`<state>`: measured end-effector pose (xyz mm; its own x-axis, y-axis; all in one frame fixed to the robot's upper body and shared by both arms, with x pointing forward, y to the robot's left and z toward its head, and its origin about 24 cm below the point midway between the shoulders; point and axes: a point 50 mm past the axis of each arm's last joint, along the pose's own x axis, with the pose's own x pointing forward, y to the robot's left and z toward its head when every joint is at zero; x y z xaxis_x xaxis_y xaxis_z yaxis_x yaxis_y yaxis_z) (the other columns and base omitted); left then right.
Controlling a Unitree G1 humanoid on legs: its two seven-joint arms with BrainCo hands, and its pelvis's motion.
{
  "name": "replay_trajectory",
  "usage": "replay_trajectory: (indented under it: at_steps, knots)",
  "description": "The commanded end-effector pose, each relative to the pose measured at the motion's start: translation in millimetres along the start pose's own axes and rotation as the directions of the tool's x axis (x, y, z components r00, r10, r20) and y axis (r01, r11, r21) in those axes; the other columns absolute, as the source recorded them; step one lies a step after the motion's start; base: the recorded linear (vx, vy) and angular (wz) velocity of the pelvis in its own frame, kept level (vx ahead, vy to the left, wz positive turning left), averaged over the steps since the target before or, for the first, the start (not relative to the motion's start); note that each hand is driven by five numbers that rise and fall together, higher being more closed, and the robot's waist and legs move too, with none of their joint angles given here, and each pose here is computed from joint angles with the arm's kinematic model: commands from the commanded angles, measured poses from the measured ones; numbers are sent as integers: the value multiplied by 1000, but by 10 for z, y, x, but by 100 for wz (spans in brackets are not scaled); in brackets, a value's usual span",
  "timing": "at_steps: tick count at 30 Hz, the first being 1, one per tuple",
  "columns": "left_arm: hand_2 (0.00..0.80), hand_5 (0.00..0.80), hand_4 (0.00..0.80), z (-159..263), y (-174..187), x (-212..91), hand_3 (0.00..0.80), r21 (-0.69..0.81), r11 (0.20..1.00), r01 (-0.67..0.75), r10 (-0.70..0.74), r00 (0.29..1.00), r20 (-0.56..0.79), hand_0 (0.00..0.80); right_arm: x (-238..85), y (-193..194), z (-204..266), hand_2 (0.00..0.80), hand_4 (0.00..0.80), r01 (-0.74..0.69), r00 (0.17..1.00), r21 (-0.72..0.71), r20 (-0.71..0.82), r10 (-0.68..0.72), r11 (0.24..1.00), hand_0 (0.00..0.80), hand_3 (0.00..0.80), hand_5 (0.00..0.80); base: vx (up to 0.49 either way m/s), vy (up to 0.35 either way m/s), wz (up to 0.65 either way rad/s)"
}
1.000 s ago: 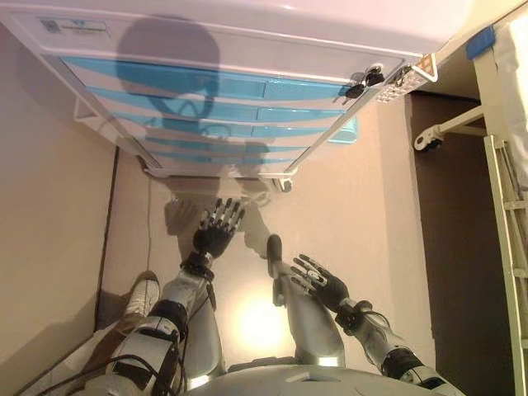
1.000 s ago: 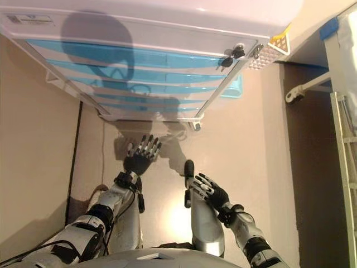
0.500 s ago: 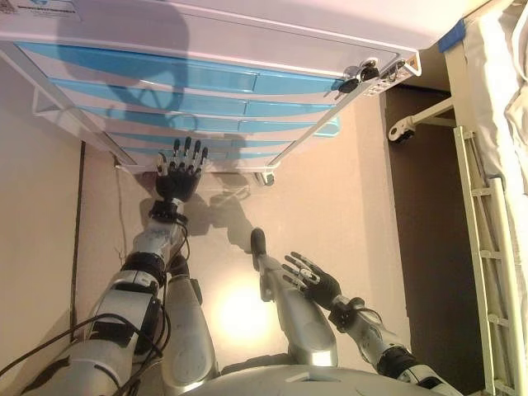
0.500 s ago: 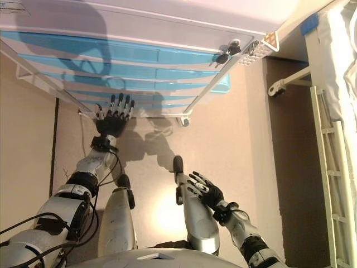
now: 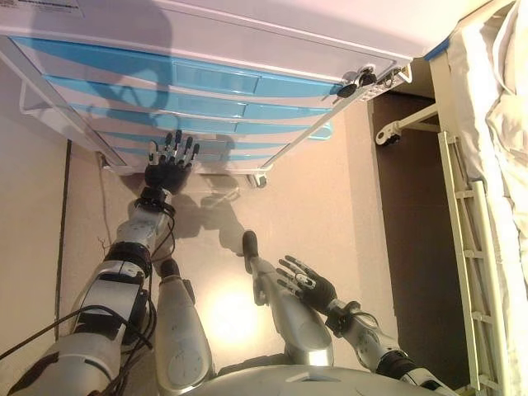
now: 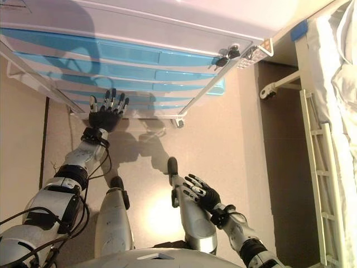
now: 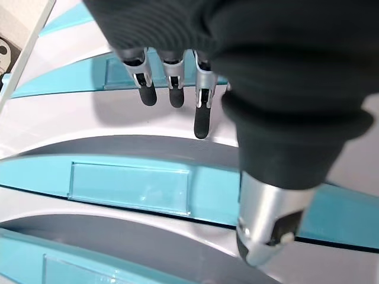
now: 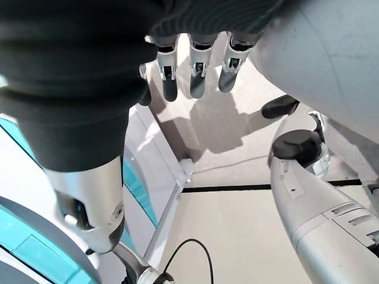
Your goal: Open the drawer and pick up the medicine
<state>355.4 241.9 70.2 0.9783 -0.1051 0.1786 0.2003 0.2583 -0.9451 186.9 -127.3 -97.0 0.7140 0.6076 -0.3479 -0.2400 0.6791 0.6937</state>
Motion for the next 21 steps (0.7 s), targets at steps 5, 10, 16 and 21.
replay_trajectory:
  at_steps: [5, 10, 16, 21]
  knots:
    - [0, 0, 0, 350, -1165, 521, 0, 106, 894, 435, -442, 895, 57, 0, -274, 9, -467, 0, 0, 1, 992, 52, -126, 5, 999, 0, 0, 0, -8, -25, 4]
    - [0, 0, 0, 274, -1327, 526, 0, 117, 848, 517, -522, 853, 17, 0, -263, 27, -454, 0, 0, 5, 993, 50, -115, 1, 999, 0, 0, 0, 6, -6, 6]
    - [0, 0, 0, 102, -1459, 501, 0, 92, 805, 587, -587, 809, -27, 0, -241, 38, -416, 0, 0, 16, 995, 51, -97, -10, 999, 0, 0, 0, 1, -2, 1]
    - [0, 0, 0, -60, -1521, 453, 0, 48, 768, 639, -637, 769, -50, 0, -205, 54, -378, 0, 0, 21, 997, 42, -81, -17, 999, 0, 0, 0, 1, -4, 6]
